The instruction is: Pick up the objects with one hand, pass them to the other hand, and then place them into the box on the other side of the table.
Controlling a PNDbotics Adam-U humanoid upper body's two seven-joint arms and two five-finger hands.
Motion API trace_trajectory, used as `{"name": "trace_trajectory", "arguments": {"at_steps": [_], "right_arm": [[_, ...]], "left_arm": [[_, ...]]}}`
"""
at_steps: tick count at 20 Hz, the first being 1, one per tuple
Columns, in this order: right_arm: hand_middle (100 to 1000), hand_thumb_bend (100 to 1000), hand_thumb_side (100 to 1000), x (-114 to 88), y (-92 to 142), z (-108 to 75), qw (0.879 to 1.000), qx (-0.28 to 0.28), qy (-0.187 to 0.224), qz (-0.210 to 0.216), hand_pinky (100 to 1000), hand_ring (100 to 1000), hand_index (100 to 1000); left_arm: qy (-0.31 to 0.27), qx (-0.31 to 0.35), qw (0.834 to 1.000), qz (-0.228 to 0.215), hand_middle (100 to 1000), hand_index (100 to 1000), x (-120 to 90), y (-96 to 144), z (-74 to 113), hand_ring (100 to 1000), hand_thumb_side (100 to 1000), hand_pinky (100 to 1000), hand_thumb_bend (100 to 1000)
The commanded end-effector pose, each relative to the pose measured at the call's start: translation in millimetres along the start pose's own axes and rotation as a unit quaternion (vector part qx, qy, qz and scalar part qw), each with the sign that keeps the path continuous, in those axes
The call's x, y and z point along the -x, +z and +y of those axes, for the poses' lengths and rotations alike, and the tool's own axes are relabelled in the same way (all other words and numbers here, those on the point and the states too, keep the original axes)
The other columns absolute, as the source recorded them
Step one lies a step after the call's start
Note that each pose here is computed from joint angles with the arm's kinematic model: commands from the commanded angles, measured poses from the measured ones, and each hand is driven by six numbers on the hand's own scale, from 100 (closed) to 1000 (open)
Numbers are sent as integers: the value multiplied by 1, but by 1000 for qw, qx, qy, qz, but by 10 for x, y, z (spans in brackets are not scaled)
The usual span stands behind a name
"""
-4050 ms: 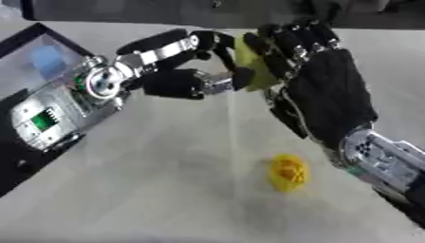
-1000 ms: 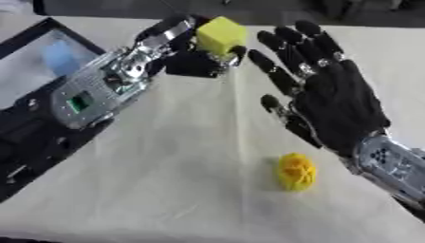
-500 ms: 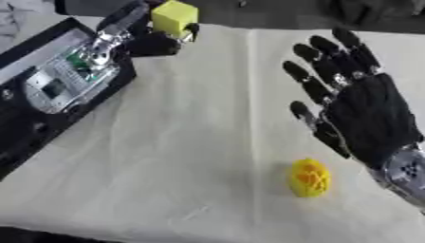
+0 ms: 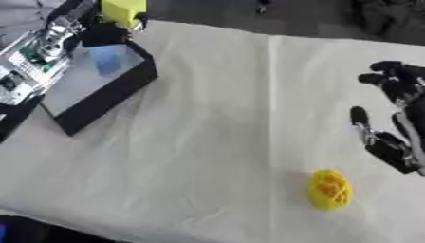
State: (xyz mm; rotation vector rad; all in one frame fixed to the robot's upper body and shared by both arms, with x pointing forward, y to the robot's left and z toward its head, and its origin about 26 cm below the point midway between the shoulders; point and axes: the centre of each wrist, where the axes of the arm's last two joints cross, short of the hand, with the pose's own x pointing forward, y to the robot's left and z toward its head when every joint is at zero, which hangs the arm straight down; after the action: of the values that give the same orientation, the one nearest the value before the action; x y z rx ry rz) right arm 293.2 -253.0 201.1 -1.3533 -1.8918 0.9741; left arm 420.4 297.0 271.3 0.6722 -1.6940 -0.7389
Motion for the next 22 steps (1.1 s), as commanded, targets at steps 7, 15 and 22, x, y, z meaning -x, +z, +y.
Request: {"name": "trace_trajectory", "arguments": {"at_steps": [7, 15, 22], "right_arm": [[772, 202, 148, 473, -143, -557, 989, 72, -28, 124, 695, 718, 780], [763, 220, 134, 597, -157, -711, 980, 117, -35, 155, 676, 700, 772], [756, 218, 125, 638, -163, -767, 975, 148, -42, 160, 661, 687, 768]], "left_arm": [[-73, -59, 993, 73, 229, 433, 402, 55, 512, 1000, 352, 807, 100], [-133, -57, 981, 133, 306, 508, 661, 42, 561, 1000, 122, 791, 100], [-192, -33, 963, 184, 590, 811, 825, 22, 576, 1000, 100, 897, 294]]}}
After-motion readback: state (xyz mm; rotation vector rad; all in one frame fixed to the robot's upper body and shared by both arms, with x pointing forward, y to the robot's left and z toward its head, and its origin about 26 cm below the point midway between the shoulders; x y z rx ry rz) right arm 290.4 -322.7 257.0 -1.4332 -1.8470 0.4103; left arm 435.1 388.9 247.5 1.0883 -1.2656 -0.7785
